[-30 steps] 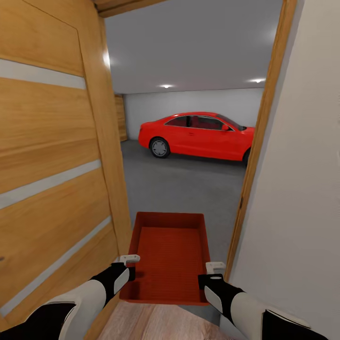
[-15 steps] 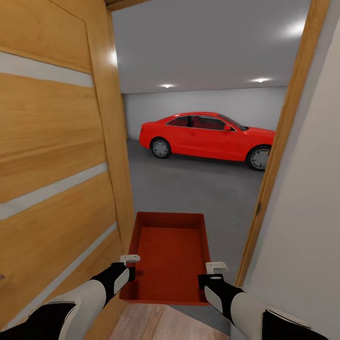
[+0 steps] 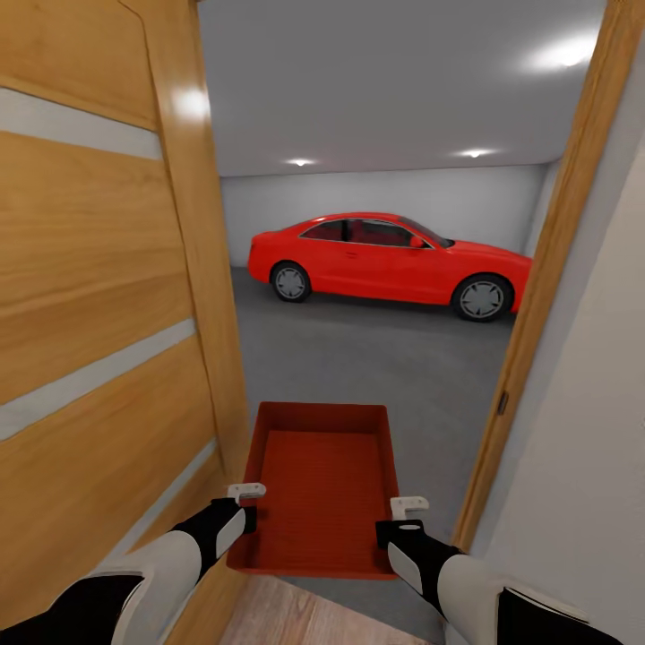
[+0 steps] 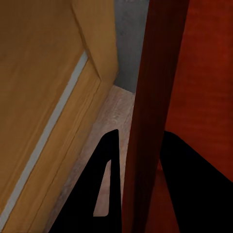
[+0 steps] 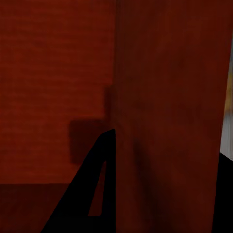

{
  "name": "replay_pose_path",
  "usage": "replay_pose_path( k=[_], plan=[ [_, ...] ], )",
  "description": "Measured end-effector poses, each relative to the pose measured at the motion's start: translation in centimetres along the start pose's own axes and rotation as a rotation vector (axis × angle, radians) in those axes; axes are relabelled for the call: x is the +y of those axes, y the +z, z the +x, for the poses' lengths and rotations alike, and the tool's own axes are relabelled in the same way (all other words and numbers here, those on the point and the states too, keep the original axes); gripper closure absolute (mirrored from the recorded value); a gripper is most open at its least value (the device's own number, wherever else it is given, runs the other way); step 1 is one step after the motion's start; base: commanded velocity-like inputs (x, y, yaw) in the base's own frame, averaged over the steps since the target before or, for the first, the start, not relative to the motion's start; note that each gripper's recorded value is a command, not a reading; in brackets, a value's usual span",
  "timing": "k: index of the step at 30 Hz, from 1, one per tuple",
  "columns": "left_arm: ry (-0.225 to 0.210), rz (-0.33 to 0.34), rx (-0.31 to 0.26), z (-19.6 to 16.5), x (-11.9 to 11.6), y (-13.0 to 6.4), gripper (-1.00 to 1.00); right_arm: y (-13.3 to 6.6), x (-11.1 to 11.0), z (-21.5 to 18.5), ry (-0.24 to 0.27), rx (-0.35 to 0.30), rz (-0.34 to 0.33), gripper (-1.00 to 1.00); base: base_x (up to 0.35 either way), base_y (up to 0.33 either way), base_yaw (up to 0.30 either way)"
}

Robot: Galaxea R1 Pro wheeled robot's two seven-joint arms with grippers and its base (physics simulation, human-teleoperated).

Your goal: Move the two storage containers from the living room to the garage. In the garage, place one container on the floor and stack the other container on top of it (either order is fine).

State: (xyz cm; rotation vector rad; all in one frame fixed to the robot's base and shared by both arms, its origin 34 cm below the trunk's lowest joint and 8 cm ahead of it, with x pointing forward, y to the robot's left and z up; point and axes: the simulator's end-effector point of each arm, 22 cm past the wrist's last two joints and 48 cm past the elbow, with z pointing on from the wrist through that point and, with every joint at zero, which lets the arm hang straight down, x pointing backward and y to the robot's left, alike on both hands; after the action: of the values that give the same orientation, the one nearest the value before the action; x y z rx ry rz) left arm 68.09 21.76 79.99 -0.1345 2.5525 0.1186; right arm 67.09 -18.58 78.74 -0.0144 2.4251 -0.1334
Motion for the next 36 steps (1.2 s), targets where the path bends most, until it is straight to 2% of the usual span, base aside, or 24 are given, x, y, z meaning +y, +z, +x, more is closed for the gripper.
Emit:
replay_pose_path(
  k=[22,36],
  plan=[
    [0.0,0.0,0.0,0.0,0.01,0.01,1.0,0.01,0.01,0.01,0.0,0.0,0.0,1.0,0.001,0.001,-0.222],
    [0.0,0.0,0.0,0.0,0.02,-0.02,1.0,-0.02,0.01,0.0,0.0,0.0,0.0,1.0,0.097,0.093,-0.02]
  ],
)
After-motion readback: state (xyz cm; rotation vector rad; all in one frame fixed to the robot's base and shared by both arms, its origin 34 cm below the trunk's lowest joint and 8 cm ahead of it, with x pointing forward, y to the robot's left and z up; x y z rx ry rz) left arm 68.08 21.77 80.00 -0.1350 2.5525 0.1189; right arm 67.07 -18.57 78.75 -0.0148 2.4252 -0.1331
